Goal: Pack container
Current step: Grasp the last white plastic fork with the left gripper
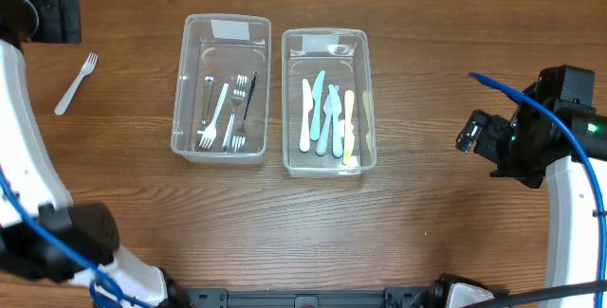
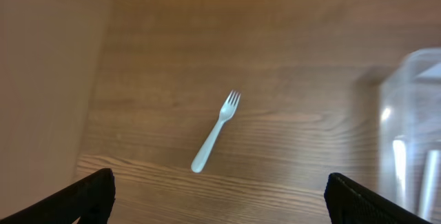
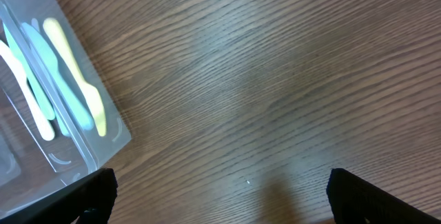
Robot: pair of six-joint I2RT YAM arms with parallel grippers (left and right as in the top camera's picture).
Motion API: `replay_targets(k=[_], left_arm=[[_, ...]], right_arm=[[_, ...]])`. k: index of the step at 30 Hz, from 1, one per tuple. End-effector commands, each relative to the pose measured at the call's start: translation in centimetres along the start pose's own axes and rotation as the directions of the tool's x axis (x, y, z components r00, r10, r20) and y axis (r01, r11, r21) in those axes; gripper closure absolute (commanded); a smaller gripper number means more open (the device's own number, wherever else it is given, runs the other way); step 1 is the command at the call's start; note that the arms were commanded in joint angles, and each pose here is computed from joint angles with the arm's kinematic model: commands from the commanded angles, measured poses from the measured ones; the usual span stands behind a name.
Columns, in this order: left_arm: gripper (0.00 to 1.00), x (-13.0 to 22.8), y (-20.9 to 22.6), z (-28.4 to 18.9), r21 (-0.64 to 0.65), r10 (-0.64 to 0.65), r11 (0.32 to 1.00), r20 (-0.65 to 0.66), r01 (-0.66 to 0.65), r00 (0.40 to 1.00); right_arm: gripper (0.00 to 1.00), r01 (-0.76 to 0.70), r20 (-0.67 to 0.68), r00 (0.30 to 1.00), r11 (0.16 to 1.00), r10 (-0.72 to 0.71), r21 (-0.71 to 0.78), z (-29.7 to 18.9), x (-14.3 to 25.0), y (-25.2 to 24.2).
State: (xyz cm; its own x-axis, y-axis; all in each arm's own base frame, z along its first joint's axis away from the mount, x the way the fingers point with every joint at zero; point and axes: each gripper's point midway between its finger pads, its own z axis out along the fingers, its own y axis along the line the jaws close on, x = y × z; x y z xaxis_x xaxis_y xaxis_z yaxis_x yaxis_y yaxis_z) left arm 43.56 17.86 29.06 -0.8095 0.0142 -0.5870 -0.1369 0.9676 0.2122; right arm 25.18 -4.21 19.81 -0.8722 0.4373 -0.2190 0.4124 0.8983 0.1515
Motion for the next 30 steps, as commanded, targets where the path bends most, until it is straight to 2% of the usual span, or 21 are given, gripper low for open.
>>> replay_targets(k=[1,5,8,15,25,30], left_arm=[[0.02,2.4,0.3,7.1,0.089,0.065,0.994,-0.099,-0.056,0.993],[0.0,4.2,-0.5,13.2,0.161,0.171,0.976,-0.145,-0.147,0.975],[0.0,5.9,-0.9,17.4,0.185,0.18,0.972,-0.185,-0.146,0.966],[0.0,10.0,-2.1,23.7,0.237,0.226,0.958,-0.267,-0.163,0.937],[0.01,12.8,-2.9,27.2,0.26,0.23,0.954,-0.32,-0.148,0.919],[0.1,15.2,-2.9,27.5,0.291,0.215,0.951,-0.381,-0.104,0.899]], right_arm=[[0.0,0.011,0.023,1.0,1.0,-0.011,-0.012,-0.5,-0.2,0.3],[0.0,0.011,0.022,1.0,1.0,-0.011,-0.012,-0.5,-0.1,0.3],[0.0,0.011,0.019,1.0,1.0,-0.011,-0.011,-0.5,-0.1,0.3],[0.0,0.01,0.012,1.0,1.0,-0.01,-0.009,-0.5,0.1,0.2],[0.0,0.008,0.002,1.0,1.0,-0.008,-0.007,-0.5,0.3,0.2],[0.0,0.009,0.001,1.0,1.0,-0.009,-0.007,-0.5,0.4,0.2]])
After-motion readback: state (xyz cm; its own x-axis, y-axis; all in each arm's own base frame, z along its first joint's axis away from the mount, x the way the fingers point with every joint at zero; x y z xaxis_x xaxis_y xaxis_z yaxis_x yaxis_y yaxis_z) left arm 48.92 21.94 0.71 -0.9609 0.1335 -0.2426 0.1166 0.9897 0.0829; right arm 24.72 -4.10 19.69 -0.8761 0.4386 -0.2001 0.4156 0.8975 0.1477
